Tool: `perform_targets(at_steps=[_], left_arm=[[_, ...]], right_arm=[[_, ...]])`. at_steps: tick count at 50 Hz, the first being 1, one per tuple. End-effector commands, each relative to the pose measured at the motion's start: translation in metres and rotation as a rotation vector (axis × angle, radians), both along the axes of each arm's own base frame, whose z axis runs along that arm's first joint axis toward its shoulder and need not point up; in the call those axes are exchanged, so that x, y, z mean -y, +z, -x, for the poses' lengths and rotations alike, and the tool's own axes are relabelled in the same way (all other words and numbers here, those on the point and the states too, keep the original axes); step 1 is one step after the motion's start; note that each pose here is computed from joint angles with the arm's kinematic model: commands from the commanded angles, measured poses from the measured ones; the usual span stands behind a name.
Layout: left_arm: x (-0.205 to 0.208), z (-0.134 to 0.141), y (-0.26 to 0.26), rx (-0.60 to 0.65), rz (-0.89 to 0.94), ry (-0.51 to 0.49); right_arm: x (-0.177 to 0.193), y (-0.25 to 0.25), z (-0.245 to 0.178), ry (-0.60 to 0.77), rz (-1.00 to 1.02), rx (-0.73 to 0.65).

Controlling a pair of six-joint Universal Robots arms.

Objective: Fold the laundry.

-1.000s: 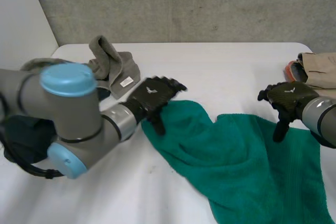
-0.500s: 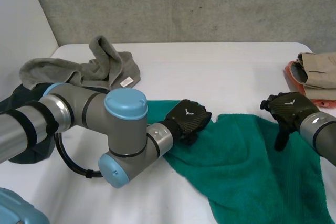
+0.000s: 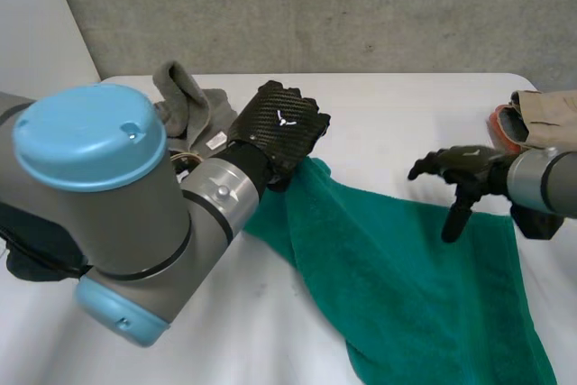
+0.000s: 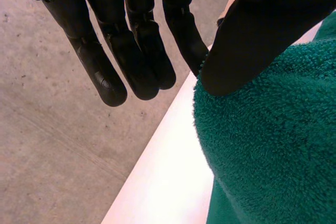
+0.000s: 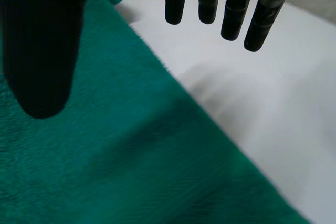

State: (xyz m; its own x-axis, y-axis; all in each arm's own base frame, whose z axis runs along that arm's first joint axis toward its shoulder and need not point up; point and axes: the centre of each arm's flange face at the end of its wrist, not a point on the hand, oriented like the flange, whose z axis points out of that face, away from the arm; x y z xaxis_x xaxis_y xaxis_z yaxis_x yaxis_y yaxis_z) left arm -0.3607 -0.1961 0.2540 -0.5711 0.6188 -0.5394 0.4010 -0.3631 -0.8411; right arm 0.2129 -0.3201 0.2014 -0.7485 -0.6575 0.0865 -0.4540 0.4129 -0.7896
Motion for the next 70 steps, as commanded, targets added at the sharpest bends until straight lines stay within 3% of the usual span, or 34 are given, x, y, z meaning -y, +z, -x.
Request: perform_targets(at_steps=[1, 11, 17, 21, 30, 37, 44, 48, 51, 57, 65, 70], left_arm=[[-0.005, -0.006, 0.010, -0.014, 0.015, 0.005], [0.003, -0.005, 0.016, -0.046, 0.046, 0.014], [0.021, -0.007, 0.019, -0.080, 0.081, 0.046], [0.041, 0.001, 0.027, -0.128, 0.146, 0.061], [0.109, 0.006, 0.106, -0.366, 0.448, 0.151], [0.109, 0.007, 0.124, -0.453, 0.549, 0.158], [0.075, -0.001, 0.078, -0.369, 0.437, 0.138], [0.057, -0.003, 0.023, -0.270, 0.300, 0.123], [0.022, 0.006, -0.031, -0.170, 0.167, 0.057], [-0.009, 0.004, -0.092, -0.022, 0.006, 0.036], [-0.043, -0.014, -0.111, 0.105, -0.202, 0.099], [-0.046, -0.022, -0.077, 0.020, -0.265, 0.119]], right_arm=[[-0.021, -0.033, -0.034, 0.088, -0.104, 0.015], [-0.046, -0.046, -0.066, 0.142, -0.147, 0.057], [-0.038, -0.043, -0.070, 0.113, -0.091, 0.085], [-0.016, -0.019, -0.075, 0.084, 0.131, 0.133], [0.033, 0.111, -0.076, -0.058, 0.825, 0.315], [0.022, 0.167, -0.074, -0.073, 1.111, 0.394], [0.006, 0.142, -0.071, -0.033, 1.064, 0.273], [-0.002, 0.097, -0.069, -0.001, 0.942, 0.164], [-0.014, 0.052, -0.063, 0.026, 0.803, 0.066], [-0.034, -0.023, -0.054, 0.068, 0.546, -0.067], [-0.060, -0.047, -0.041, 0.117, 0.338, -0.159], [-0.064, -0.032, -0.039, 0.116, 0.341, -0.159]])
